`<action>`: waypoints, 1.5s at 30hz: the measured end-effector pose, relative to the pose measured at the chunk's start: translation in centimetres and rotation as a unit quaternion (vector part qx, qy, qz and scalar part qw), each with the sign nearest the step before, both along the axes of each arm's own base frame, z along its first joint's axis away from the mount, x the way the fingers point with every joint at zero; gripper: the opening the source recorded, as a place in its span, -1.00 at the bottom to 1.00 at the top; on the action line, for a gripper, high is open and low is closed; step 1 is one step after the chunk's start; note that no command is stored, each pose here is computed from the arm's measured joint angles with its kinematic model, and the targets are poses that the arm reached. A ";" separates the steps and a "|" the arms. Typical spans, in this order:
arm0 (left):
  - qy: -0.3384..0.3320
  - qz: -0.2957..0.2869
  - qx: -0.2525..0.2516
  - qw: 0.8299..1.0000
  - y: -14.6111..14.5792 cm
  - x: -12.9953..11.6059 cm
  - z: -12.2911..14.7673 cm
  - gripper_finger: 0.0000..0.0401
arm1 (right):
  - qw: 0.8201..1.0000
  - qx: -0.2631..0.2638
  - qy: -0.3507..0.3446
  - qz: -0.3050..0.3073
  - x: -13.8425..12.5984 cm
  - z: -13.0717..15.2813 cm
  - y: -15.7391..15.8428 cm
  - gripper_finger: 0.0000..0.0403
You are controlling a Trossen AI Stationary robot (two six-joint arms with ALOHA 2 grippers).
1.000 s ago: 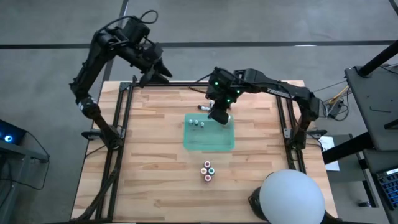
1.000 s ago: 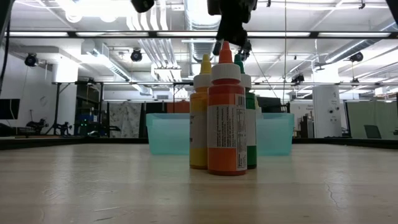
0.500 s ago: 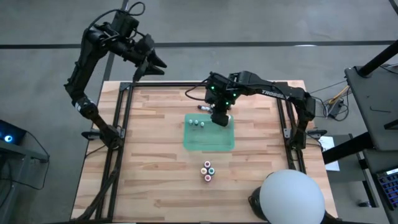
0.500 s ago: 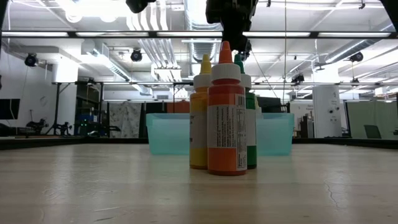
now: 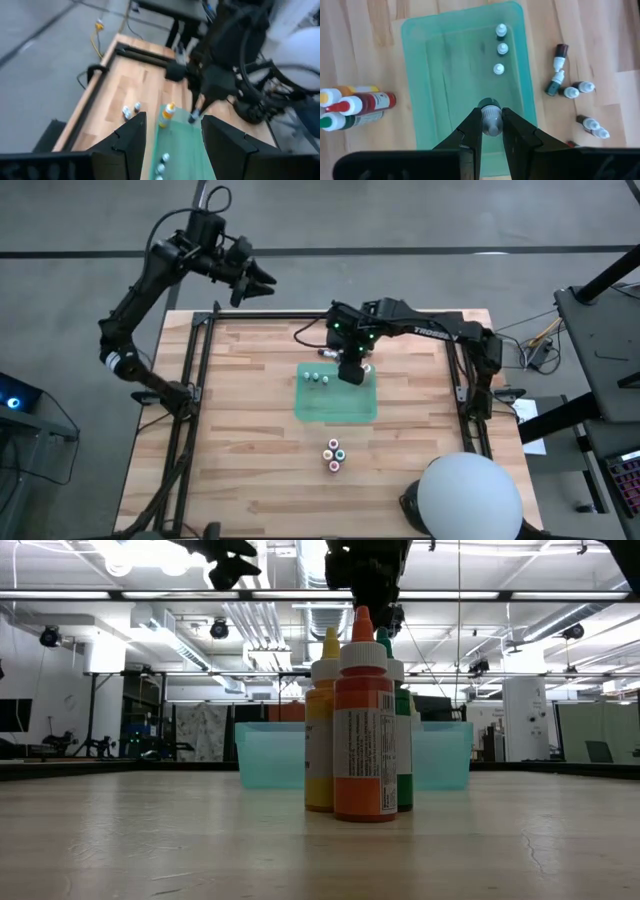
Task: Pick & Place food coloring
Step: Put the black small food coloring bottle into the green container
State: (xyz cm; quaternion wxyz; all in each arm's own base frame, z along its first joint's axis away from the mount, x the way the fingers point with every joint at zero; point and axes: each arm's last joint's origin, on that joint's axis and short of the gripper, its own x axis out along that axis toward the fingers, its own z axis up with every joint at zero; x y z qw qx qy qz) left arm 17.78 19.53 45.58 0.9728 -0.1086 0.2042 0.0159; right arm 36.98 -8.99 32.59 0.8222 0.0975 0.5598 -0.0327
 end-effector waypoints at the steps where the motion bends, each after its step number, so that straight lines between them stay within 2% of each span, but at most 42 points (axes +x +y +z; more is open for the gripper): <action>1: -0.009 0.006 0.001 1.000 0.1 0.0 -0.4 -0.19 | 1.000 0.000 0.003 0.002 0.2 -0.3 0.0 -0.76; 16: -0.094 0.076 -0.043 0.992 -0.3 -0.6 -6.2 -0.19 | 0.997 0.006 0.062 0.041 2.9 -5.4 -0.6 -0.76; 22: -0.105 0.080 -0.041 0.990 -0.5 -0.8 -6.3 -0.19 | 0.996 -0.021 0.066 0.050 3.7 -6.7 -0.7 -0.76; 35: -0.106 0.078 -0.035 0.991 -0.5 -0.8 -6.3 -0.19 | 0.998 -0.026 0.048 0.041 3.8 -9.6 -0.7 -0.76; 45: -0.106 0.078 -0.035 0.991 -0.5 -0.8 -6.3 -0.19 | 0.997 -0.051 0.047 0.035 3.9 -11.2 -0.8 -0.76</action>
